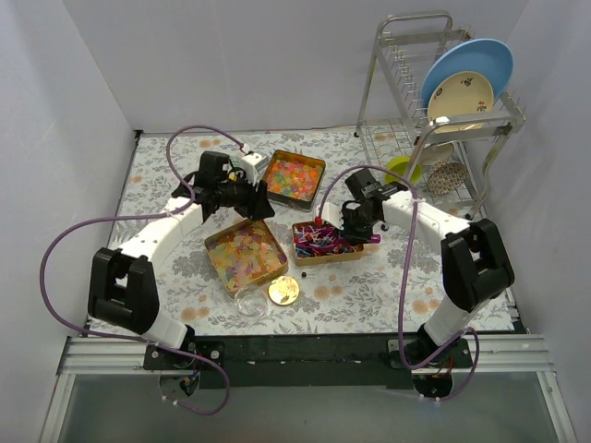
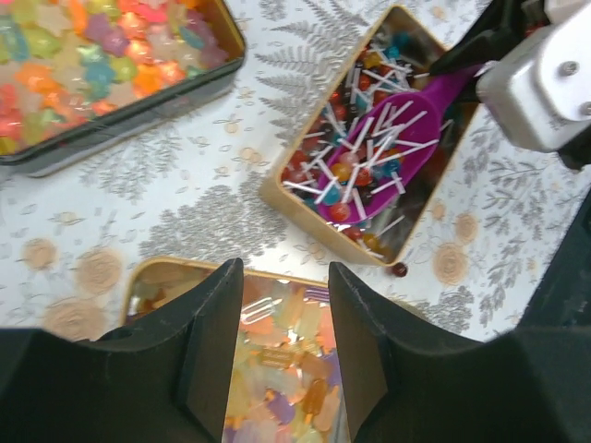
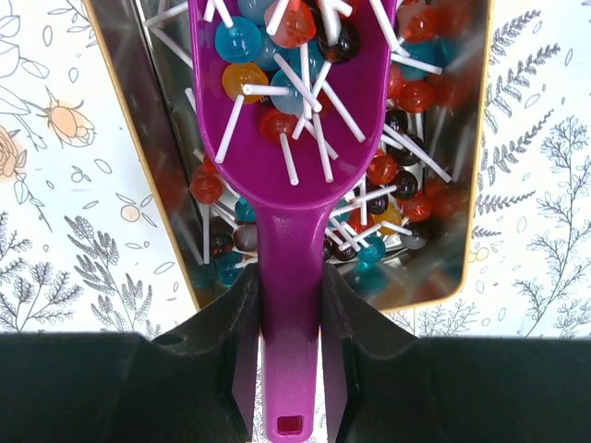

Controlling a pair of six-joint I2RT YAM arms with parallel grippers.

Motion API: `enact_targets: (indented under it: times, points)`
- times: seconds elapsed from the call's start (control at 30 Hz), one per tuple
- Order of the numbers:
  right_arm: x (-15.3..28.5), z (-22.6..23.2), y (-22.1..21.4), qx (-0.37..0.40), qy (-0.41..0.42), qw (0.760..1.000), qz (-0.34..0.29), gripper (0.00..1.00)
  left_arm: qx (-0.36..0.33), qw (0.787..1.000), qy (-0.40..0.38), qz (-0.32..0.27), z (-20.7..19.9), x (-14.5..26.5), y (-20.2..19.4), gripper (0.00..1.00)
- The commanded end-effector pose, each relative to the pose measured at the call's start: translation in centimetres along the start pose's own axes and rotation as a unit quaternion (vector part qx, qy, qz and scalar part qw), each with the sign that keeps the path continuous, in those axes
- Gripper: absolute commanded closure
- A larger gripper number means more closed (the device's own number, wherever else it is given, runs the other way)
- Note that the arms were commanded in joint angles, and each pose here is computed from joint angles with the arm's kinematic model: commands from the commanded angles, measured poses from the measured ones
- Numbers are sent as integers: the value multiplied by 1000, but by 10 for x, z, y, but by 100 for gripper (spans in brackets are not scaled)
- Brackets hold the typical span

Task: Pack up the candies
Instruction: Adjust the storage box at the center of the board.

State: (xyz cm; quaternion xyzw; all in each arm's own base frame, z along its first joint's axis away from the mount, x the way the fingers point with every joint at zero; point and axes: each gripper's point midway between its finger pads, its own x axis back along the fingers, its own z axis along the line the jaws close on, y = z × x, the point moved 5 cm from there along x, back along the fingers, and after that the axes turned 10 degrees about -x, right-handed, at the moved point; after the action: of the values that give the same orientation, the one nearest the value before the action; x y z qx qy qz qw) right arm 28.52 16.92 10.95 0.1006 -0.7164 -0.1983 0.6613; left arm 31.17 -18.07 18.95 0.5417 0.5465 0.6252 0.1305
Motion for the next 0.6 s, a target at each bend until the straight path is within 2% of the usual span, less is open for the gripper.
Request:
enact_targets:
  times: [0.0, 0.07, 0.17, 0.3, 0.5, 0.57]
  points:
    - [21, -4, 11, 17, -10, 999, -43, 99, -27, 998, 43, 25, 21, 15, 20, 58]
    - [31, -2, 19, 22, -10, 998, -63, 99, -32, 997, 65, 25, 30, 23, 35, 57]
    - [43, 0, 32, 19, -13, 995, -97, 99, -25, 996, 81, 33, 37, 34, 34, 55]
    - [54, 9, 45, 29, -14, 988, -148, 99, 2, 993, 115, 36, 45, 44, 14, 54]
    - [68, 14, 62, 60, -61, 975, -207, 99, 42, 986, 164, -4, 52, 67, 10, 47]
    - [67, 22, 69, 85, -63, 975, -194, 99, 80, 980, 181, -16, 61, 80, 4, 44]
